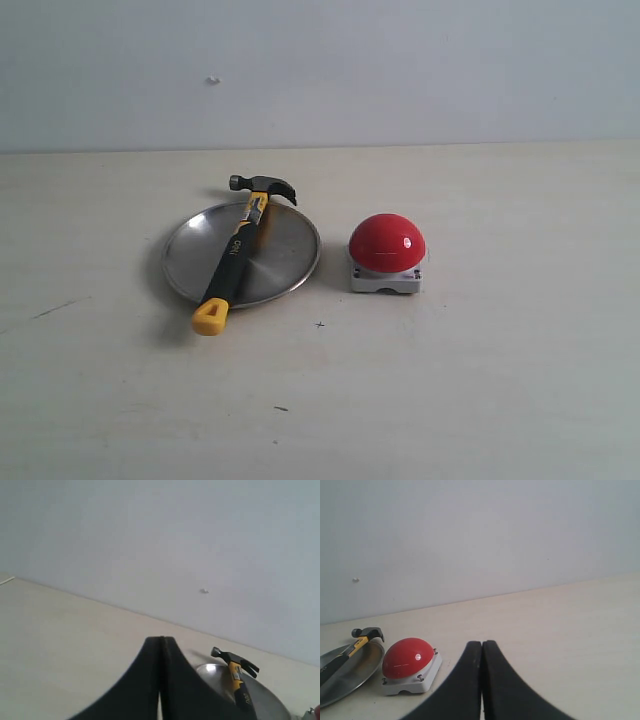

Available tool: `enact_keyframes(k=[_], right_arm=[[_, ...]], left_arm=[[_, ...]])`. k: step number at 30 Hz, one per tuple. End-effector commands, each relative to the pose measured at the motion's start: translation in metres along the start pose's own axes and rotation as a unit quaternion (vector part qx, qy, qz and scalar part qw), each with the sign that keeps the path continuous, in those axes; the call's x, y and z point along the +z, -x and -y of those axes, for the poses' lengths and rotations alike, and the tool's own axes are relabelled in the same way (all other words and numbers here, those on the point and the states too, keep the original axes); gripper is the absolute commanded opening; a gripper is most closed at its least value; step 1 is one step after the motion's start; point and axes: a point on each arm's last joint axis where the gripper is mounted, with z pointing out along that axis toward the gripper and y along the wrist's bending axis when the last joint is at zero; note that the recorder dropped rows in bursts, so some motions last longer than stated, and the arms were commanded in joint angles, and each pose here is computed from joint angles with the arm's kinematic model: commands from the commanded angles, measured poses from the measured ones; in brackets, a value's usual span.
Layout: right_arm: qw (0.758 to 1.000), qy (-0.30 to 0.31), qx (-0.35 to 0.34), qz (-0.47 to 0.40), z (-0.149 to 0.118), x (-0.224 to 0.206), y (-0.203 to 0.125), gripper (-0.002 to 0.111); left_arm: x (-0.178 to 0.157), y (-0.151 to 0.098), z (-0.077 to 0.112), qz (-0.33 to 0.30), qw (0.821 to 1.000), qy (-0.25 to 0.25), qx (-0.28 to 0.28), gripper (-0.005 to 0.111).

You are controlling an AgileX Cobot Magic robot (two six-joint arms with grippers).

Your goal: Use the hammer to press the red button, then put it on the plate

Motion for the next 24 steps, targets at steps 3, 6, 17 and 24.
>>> enact_keyframes(k=[3, 6, 17, 24], right_arm=[[1.000, -0.001, 0.000, 0.009, 0.0003, -0.0002, 0.0001, 0.000], [1.000, -0.001, 0.000, 0.009, 0.0003, -0.0002, 0.0001, 0.000], [1.000, -0.001, 0.000, 0.009, 0.0003, -0.0002, 0.0001, 0.000], [1.000, -0.001, 0.000, 0.009, 0.0003, -0.0002, 0.0001, 0.000]], left_arm=[[0.0005, -0.0001, -0.0023, 0.007, 0.995, 0.011, 0.102, 0.000], [0.0005, 0.0011, -0.0028, 0.013, 0.989, 0.014, 0.146, 0.000], [0.0004, 0.0023, -0.0026, 0.020, 0.987, 0.014, 0.160, 0.000], [0.0004, 0.0023, -0.0026, 0.020, 0.987, 0.014, 0.160, 0.000]])
